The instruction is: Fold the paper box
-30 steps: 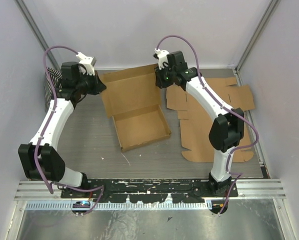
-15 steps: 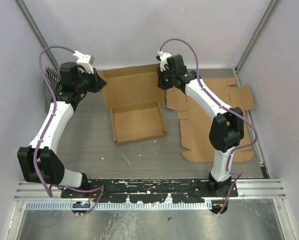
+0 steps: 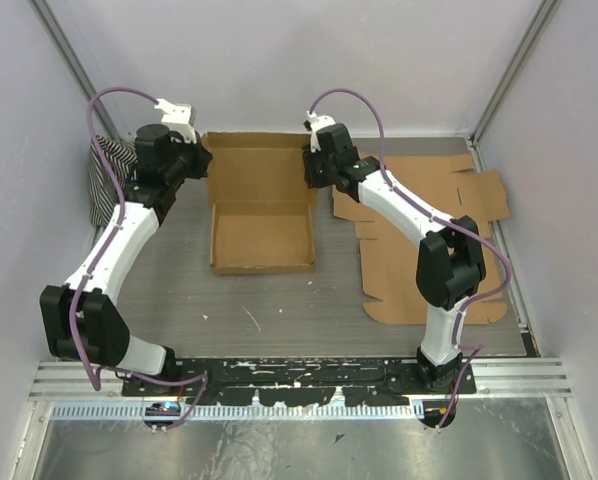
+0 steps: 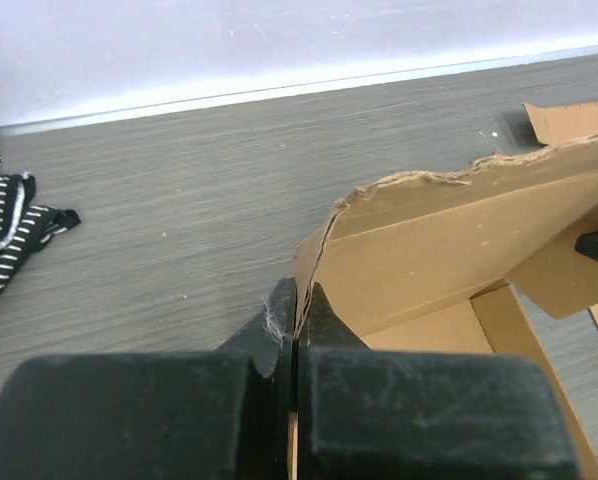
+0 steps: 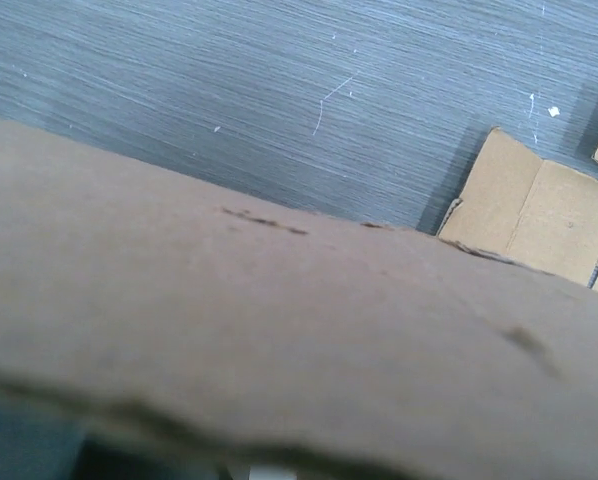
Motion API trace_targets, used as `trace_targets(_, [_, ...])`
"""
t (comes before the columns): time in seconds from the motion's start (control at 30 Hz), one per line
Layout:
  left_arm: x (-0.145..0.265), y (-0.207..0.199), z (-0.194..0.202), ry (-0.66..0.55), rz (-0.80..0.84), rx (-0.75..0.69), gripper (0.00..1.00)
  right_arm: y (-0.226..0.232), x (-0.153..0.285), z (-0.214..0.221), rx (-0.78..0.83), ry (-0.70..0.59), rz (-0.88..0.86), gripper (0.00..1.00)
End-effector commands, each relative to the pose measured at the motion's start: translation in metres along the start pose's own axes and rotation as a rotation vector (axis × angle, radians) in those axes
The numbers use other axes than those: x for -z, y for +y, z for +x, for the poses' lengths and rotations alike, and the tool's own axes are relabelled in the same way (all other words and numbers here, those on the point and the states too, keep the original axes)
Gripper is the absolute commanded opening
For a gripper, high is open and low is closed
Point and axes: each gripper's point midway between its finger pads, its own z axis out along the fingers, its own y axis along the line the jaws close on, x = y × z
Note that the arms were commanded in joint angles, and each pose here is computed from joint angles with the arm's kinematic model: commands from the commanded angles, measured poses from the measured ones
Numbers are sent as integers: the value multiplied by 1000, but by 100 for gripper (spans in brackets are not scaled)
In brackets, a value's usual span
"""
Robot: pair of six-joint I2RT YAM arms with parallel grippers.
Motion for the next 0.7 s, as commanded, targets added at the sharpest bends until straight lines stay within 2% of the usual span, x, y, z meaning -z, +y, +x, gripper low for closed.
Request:
trace_targets(0.0, [5, -1, -20, -133, -6, -79, 0, 1, 34, -45, 5, -144, 29, 36])
trace_targets(0.17, [12, -3, -17, -197, 4, -113, 0, -3, 39, -50, 11, -155, 33, 36])
trace_targets(0.4, [19, -9, -7, -259, 7, -59, 0, 6, 34, -47, -62, -177, -18, 11])
trace_targets(0.67, [20, -12, -4, -209, -22, 156, 0, 19, 35, -44, -149, -249, 27, 2])
